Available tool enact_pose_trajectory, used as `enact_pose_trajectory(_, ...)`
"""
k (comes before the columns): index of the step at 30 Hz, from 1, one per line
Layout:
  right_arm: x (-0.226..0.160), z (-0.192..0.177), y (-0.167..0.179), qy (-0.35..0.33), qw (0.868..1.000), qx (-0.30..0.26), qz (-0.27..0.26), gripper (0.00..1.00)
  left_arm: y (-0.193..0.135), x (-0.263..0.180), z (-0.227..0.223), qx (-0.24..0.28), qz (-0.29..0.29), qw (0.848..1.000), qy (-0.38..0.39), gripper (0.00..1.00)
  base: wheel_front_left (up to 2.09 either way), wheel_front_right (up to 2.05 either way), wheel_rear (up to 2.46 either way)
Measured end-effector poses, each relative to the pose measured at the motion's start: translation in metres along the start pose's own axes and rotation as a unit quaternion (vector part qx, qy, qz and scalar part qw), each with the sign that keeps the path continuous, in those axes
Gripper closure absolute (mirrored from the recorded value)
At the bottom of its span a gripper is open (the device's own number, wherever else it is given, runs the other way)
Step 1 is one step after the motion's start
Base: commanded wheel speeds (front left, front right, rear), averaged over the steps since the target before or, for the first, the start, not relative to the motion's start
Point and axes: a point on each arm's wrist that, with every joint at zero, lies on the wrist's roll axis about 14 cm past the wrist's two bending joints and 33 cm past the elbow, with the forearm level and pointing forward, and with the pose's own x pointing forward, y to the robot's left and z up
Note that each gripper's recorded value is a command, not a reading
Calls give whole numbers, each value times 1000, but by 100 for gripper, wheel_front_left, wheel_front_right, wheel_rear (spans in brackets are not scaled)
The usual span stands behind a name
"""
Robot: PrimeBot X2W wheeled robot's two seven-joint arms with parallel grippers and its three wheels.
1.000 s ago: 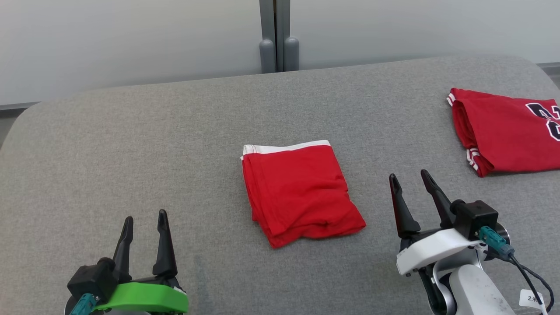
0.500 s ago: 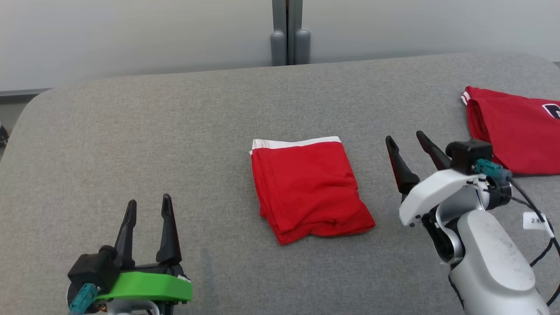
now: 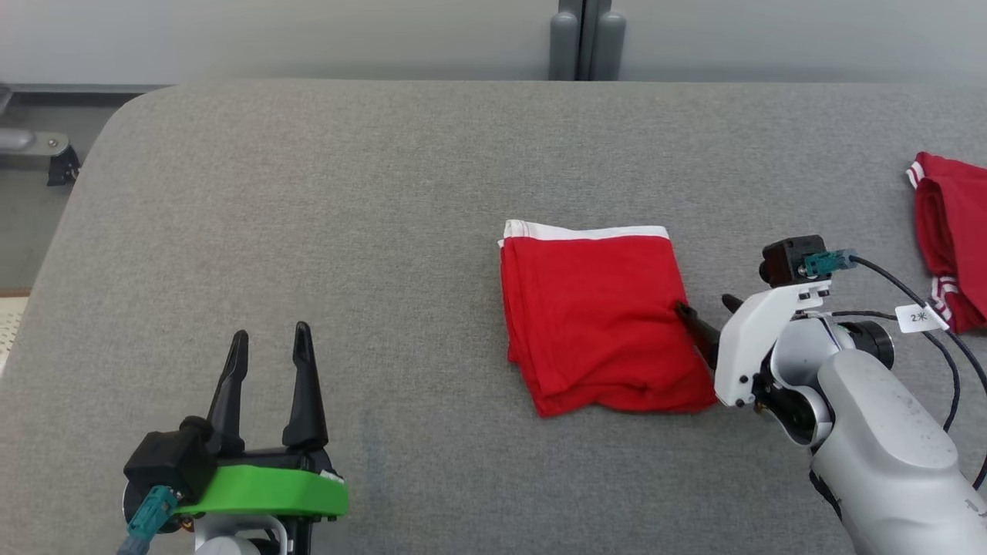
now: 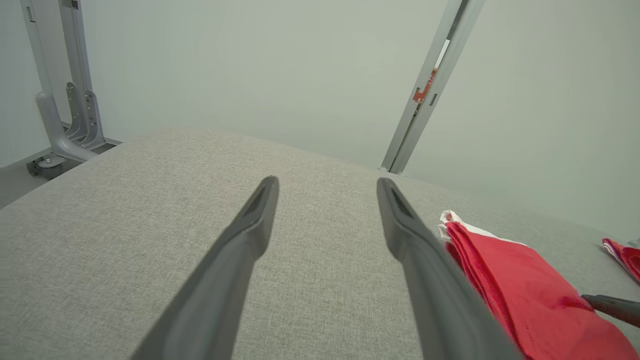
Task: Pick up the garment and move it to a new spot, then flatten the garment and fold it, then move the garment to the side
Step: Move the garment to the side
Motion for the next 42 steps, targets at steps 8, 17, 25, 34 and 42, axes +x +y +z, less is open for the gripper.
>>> enact_pose_trajectory(8,23,-27,4,77,997,15,22,6,18,-6,-4,7,29,1000,9,0,0,0,0)
enact_pose_trajectory(17,28,-23,18,61,997,-1,46,100,17,-2,-8,7,26,1000,14,0,0,0,0)
enact_pose_trajectory(25,10,4,-16,7,999,-34,5,100,-14,13,-21,6,-26,999,26,0,0,0,0)
enact_pose_trajectory(34,-46,20,-100,-28,994,-41,-96,100,-69,37,-43,-3,-111,993,46,0,0,0,0)
enact_pose_trajectory(42,-91,16,-152,-50,984,-13,-170,100,-119,56,-71,-6,-189,979,70,0,0,0,0)
